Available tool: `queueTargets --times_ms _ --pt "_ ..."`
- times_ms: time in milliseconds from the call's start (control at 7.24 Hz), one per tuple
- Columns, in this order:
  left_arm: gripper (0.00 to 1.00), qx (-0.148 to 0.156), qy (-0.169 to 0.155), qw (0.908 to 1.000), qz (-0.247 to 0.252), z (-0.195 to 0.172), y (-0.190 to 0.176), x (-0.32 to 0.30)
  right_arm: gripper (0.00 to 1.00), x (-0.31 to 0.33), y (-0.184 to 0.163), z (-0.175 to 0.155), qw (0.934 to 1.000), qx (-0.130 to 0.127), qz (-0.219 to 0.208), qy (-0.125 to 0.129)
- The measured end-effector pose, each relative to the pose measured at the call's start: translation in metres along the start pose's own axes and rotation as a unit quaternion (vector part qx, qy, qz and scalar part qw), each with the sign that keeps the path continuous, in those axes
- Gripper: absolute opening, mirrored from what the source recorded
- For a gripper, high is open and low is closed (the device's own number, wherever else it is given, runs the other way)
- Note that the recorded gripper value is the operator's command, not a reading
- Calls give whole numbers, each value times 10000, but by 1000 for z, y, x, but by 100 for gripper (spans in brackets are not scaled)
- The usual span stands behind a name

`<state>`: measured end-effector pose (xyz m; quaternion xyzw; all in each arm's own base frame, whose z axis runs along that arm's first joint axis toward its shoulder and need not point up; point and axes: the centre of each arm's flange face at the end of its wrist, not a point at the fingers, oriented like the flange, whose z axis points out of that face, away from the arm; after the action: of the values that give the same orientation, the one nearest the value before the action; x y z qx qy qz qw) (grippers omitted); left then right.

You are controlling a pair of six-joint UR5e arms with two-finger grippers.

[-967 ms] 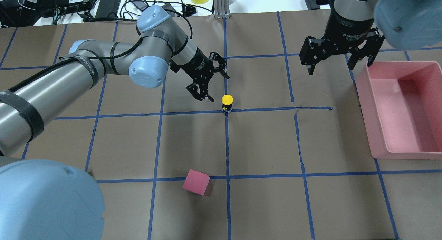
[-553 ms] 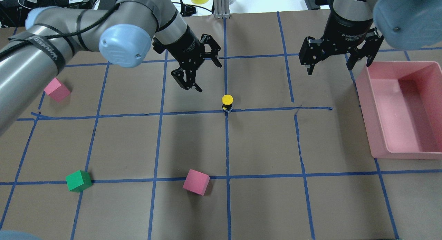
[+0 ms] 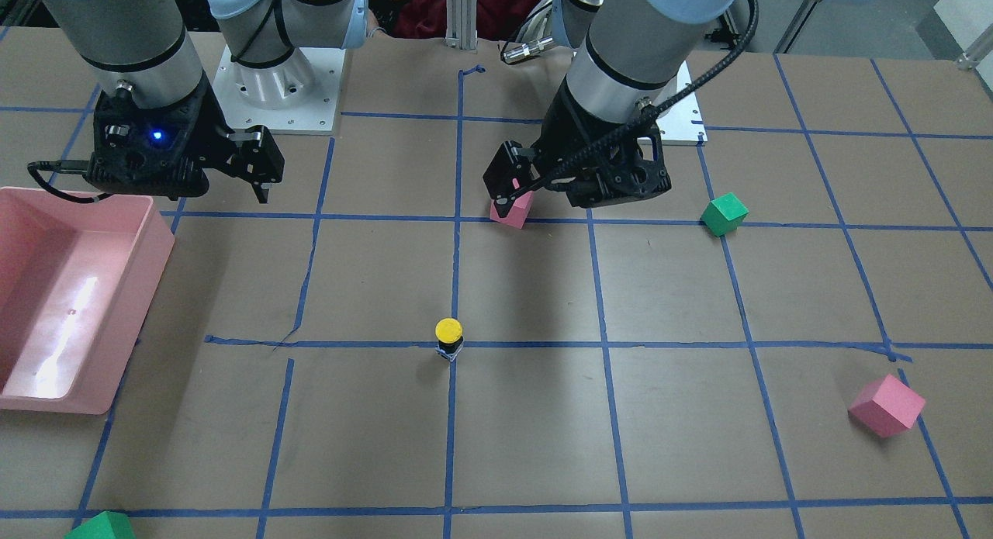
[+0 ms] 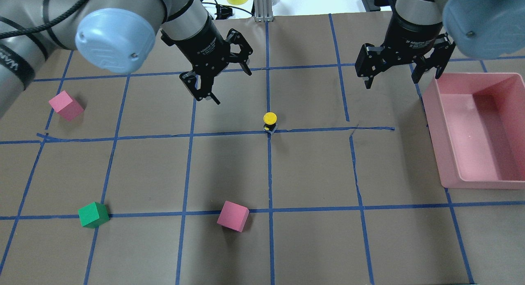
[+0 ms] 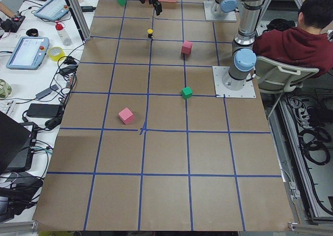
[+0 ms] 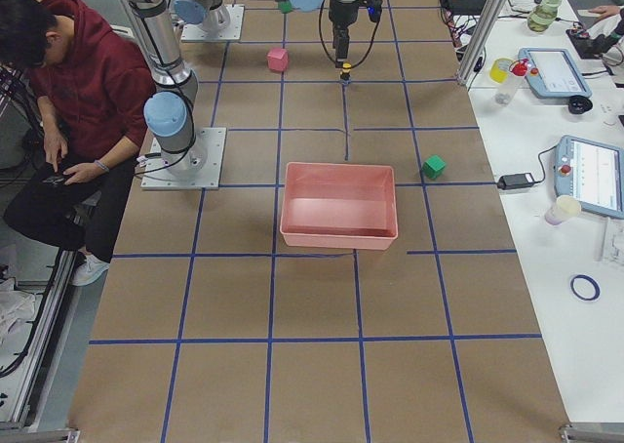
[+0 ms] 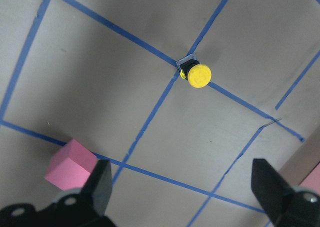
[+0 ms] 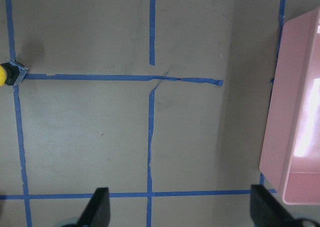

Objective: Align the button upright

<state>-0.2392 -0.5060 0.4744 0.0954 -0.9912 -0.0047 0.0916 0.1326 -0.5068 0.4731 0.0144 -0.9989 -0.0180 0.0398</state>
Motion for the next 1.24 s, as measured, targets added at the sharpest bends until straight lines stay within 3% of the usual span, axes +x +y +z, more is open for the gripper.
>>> queueTargets --times_ms 138,276,414,691,1243 --pt "100 161 -274 9941 1037 -8 5 -9 100 0 1 -2 10000 26 4 -8" --pt "100 260 -455 9823 1796 -17 8 -16 100 0 2 -6 10000 66 7 -25" --pt "100 340 -663 9725 2208 -26 10 -25 100 0 3 -10 9999 105 2 -45" --pt "100 521 -992 9633 2440 -41 16 -36 100 0 4 -11 9999 126 -18 -57" --pt "100 684 -1086 9602 2480 -51 27 -41 100 0 4 -12 9999 131 -29 -59"
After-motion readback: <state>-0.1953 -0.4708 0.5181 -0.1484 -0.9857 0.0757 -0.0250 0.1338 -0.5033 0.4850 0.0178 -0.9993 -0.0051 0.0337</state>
